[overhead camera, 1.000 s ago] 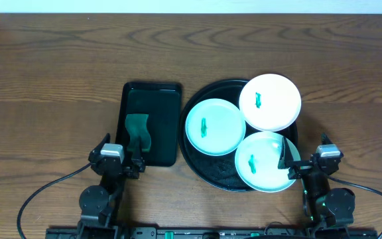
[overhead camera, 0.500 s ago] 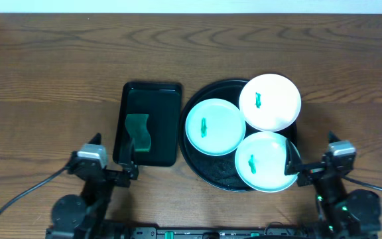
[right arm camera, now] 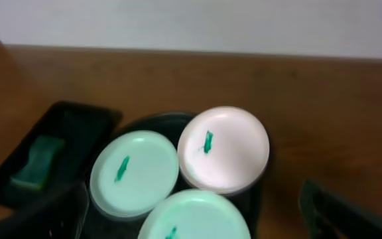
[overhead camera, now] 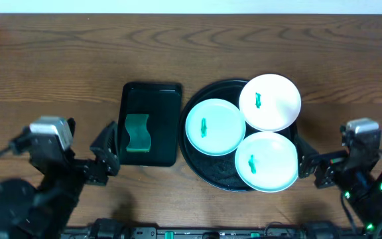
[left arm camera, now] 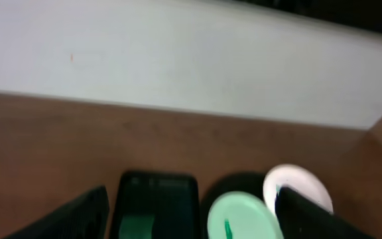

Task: Clean dirty plates on tray and stack at the side
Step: 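Raise both arms and move them toward the trays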

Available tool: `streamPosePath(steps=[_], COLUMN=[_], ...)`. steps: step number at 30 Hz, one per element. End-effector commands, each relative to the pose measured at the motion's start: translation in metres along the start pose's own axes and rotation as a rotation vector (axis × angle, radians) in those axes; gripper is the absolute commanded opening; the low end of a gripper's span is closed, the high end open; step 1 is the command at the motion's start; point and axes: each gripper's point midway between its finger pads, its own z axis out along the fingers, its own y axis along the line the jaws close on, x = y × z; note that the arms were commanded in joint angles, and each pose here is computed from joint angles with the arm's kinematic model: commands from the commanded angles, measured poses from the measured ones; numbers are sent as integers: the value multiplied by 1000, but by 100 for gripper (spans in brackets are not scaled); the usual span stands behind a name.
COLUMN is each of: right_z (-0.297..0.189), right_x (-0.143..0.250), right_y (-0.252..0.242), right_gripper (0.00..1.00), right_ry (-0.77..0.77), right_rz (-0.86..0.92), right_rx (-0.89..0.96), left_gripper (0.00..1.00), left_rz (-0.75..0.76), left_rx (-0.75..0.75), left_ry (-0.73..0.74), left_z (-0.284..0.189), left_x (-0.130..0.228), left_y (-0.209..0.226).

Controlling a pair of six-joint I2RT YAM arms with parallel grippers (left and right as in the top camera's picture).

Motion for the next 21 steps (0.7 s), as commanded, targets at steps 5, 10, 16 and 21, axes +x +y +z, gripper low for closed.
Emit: streamPosePath(steps=[5,10,16,21], right_z=[11,27,47,60], right_x=[-8,6,16,20], right_y=[0,-4,1,-1], right_gripper=[99,99,99,94], right_ry=[288,478,564,601], right_rz=[-37,2,63,71], right_rx=[1,7,-37,-38], left_gripper=[81,81,81,53], left_rz=[-32,-68,-77,-82], left_rx=[27,72,57,51], left_ry=[246,400,449,474], left_z=[12,26,42,46], left_x=[-7,10,16,20], left_y=[-14,-23,-19,-18])
